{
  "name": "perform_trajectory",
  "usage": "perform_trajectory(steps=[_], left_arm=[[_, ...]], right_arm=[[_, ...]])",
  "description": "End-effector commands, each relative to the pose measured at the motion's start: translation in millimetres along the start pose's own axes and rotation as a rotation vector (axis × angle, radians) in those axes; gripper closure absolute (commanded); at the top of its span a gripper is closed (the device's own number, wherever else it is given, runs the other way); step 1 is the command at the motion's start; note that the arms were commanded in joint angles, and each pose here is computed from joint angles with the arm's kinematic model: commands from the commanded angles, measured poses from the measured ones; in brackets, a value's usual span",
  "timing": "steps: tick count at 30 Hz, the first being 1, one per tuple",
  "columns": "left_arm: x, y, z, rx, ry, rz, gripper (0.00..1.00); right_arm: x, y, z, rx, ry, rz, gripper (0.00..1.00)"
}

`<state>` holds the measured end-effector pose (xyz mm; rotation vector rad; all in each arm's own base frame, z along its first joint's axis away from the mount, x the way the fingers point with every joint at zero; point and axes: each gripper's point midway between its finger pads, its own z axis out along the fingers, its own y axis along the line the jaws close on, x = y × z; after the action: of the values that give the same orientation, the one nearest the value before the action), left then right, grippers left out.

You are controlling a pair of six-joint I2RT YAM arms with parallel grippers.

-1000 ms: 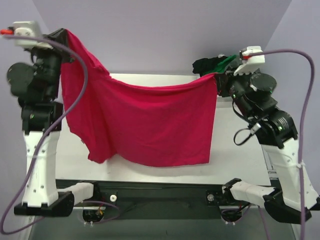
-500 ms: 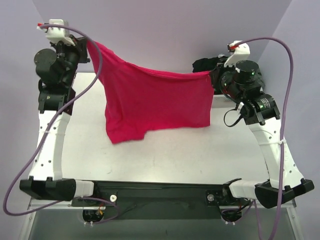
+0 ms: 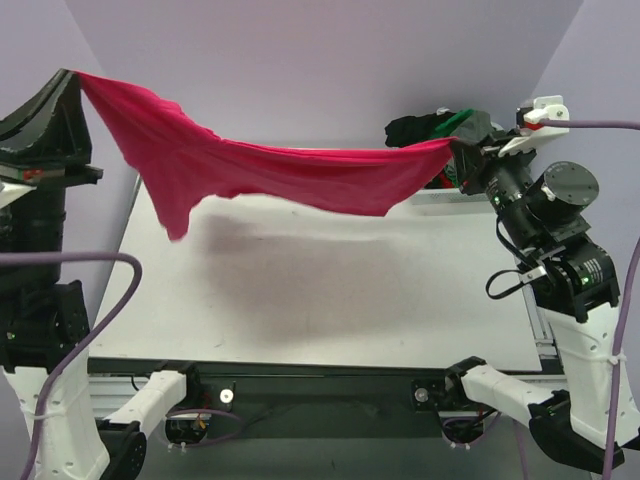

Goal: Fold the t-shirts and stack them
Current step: Flatten out the tshirt

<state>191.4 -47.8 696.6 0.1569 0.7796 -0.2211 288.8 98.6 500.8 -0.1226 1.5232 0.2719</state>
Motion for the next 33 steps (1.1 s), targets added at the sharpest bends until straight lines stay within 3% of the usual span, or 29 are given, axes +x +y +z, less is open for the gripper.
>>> perform_trajectory(steps=[1, 7, 11, 14, 17, 19, 22, 23, 24, 25, 26, 27, 28, 29, 31, 33], left_arm=[[-44, -8, -3, 0.038, -0.102, 0.053, 1.0], [-65, -10, -1, 0.044, -0.137, 0.088, 1.0], [-44, -5, 25, 0.054, -0.109, 0.087, 1.0], [23, 10, 59, 0.031, 0.017, 0.073, 1.0], [132, 29, 85, -0.003, 0.192, 0.051, 1.0], [185, 34, 89, -0.004, 0.284, 0.034, 1.0], [289, 41, 89, -0.001, 0.439, 0.002, 1.0], [343, 45, 85, -0.002, 0.525, -0.014, 1.0], [374, 44, 78, 0.009, 0.578, -0.028, 1.0], [403, 44, 73, 0.014, 0.623, -0.041, 1.0], [455, 47, 62, 0.012, 0.7, -0.059, 0.87], [476, 48, 59, 0.006, 0.733, -0.073, 0.75], [498, 47, 54, 0.008, 0.768, -0.088, 0.63], [538, 47, 39, -0.004, 0.845, -0.105, 0.43], [562, 47, 28, -0.039, 0.903, -0.114, 0.25], [572, 45, 19, -0.069, 0.929, -0.102, 0.16]], right_arm=[[-40, 0, -13, -0.004, -0.125, -0.032, 1.0], [-57, 14, -21, -0.074, -0.164, -0.035, 1.0], [-48, 17, 3, -0.067, -0.131, -0.036, 1.0], [-28, 14, 38, -0.034, -0.063, -0.051, 1.0], [8, 8, 81, 0.0, 0.027, -0.049, 1.0], [43, 4, 116, 0.015, 0.109, -0.043, 1.0], [94, -9, 164, 0.027, 0.217, -0.014, 1.0], [103, -12, 176, 0.03, 0.235, -0.006, 1.0], [138, -21, 199, 0.044, 0.303, -0.005, 1.0], [141, -23, 211, 0.044, 0.308, 0.0, 1.0], [155, -25, 222, 0.041, 0.333, 0.005, 1.0], [193, -35, 242, 0.051, 0.404, 0.008, 0.95], [204, -37, 252, 0.046, 0.423, 0.015, 0.71], [204, -38, 260, 0.039, 0.43, 0.019, 0.52], [244, -50, 277, 0.06, 0.504, 0.02, 0.14], [263, -53, 280, 0.067, 0.543, 0.008, 0.07]])
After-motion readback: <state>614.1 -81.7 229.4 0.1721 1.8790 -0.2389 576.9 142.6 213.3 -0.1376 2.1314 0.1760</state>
